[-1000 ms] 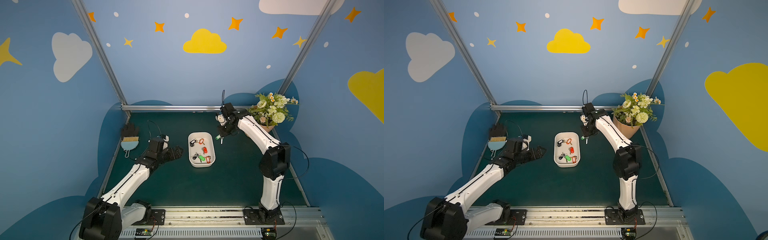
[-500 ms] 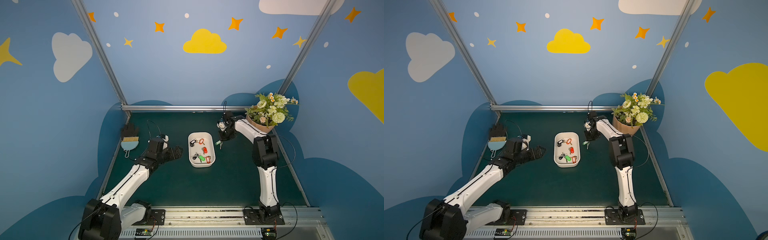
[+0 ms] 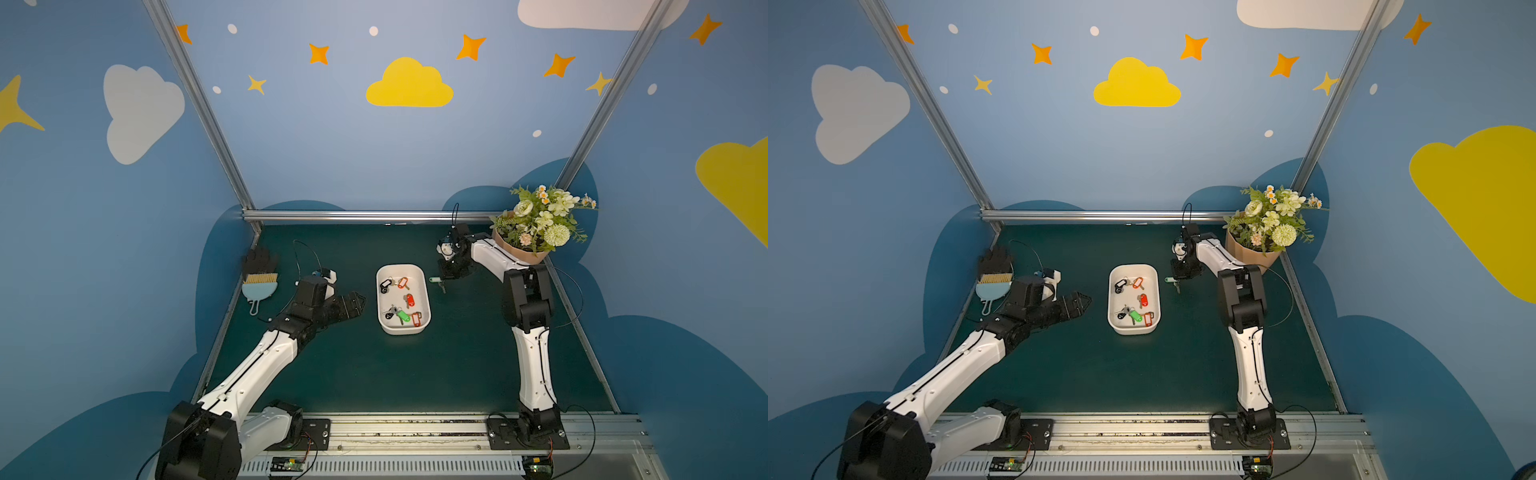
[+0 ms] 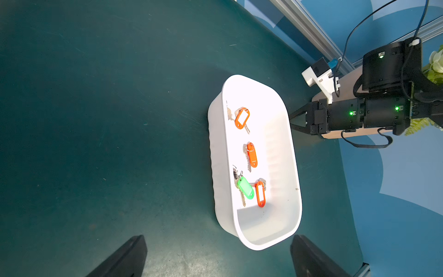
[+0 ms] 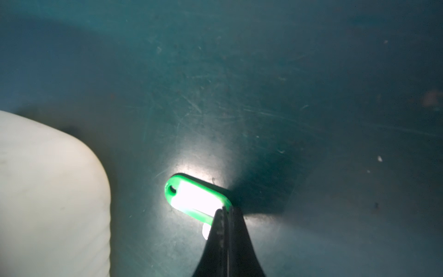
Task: Take the keys out of the storage box
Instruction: Place the key at the center of the board, then pick up the key from the storage box.
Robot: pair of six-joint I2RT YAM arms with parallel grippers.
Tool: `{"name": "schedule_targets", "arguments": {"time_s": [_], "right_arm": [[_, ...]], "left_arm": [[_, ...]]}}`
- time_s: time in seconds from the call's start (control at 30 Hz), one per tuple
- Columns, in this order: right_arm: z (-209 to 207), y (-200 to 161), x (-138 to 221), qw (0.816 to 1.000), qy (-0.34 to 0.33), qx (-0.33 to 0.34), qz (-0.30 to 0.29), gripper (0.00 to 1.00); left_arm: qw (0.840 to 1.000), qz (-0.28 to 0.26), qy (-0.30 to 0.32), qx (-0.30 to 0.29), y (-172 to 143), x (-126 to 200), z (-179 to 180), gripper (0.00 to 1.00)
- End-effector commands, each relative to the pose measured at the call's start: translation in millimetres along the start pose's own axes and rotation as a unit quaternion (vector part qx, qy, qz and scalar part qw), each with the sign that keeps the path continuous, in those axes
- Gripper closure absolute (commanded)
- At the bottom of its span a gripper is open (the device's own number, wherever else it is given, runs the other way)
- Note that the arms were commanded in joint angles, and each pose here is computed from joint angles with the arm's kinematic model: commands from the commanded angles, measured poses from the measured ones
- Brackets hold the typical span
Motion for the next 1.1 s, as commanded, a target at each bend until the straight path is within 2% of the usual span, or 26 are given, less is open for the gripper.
{"name": "schedule_targets", "arguments": {"time_s": [0.0,0.17,0.3,0.47,0.8,1.07], "right_arm": [[1,-3,-5,1.0,-0.003,0.0,0.006,0.87],[7,2,14,1.0,-0.003,0.008,-0.01,0.74],[13,9,45,0.999,-0.011,0.022,-0.032,0.67],[32,9,84,0.997,0.003,0.046,-0.055,0.57],[116,-21,132,0.991,0.031,0.117,-0.061,0.54],[184,-54,135,0.984,0.081,0.156,-0.031,0.55]], "left_arm": [[1.0,0.001,0.007,-0.007,-2,1,2,0.0],[1.0,0.007,0.0,0.0,-2,-4,0,0.0],[1.0,0.019,-0.006,0.012,-1,-12,-2,0.0],[0.998,0.056,-0.025,0.022,-2,-21,-13,0.07],[0.99,0.126,-0.048,0.05,-14,-58,-19,0.22],[0.982,0.156,-0.078,0.075,-11,-87,-25,0.31]]}}
Point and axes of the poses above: each gripper's point midway between its finger pads, its own x axis back along the fingers, its own z axis along the line the jaws close on, y = z × x, the point moved 2 cm from there along x, back along the fingers
